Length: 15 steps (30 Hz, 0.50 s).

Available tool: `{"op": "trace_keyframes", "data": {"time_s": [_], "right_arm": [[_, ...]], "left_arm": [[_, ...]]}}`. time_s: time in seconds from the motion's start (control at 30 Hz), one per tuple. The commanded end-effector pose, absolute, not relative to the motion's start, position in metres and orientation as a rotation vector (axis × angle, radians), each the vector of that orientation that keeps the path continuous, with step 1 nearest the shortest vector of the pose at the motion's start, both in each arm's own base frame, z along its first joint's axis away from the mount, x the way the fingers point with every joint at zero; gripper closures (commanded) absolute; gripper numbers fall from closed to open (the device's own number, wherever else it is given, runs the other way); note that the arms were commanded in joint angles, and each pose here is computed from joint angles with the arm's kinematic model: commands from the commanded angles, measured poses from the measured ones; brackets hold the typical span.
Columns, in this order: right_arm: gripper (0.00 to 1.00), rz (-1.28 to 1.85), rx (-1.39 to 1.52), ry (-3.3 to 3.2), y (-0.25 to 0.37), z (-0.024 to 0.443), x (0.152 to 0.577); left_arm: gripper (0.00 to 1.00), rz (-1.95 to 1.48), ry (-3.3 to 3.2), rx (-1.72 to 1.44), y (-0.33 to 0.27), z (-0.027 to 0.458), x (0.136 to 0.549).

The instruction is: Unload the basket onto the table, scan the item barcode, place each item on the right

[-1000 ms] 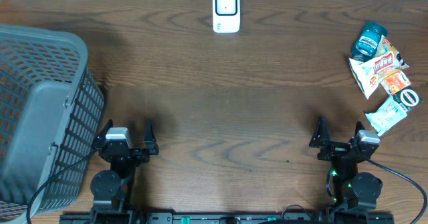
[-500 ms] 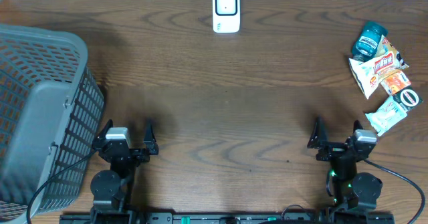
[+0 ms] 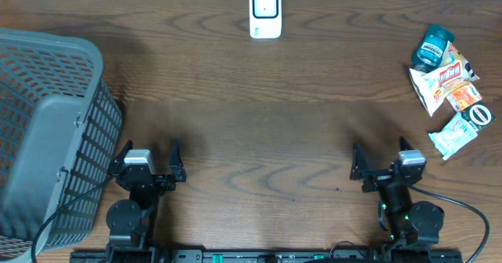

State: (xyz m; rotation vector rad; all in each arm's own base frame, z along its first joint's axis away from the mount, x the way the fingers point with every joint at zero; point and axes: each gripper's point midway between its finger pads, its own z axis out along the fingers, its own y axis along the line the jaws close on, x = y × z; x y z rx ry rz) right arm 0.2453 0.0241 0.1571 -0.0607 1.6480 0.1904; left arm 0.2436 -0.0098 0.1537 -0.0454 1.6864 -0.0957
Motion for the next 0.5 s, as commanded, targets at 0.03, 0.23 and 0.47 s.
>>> {"op": "trace_keyframes", "data": {"time_s": [0.03, 0.23, 0.47], "right_arm": [[0.01, 0.154, -0.115, 1.651, 0.0282, 0.1553, 0.2451], [0.01, 0.121, -0.106, 1.654, 0.0236, 0.1544, 0.2458], [0.01, 0.121, -0.107, 1.654, 0.0236, 0.1545, 0.2458]], "left_arm": [[0.01, -0.084, 1.722, -0.041, -0.0092, 0.1375, 0.2438], [0.01, -0.082, 1.722, -0.043, -0.0083, 0.1375, 0.2438], [0.01, -0.081, 1.722, -0.044, -0.008, 0.1375, 0.2438]]}}
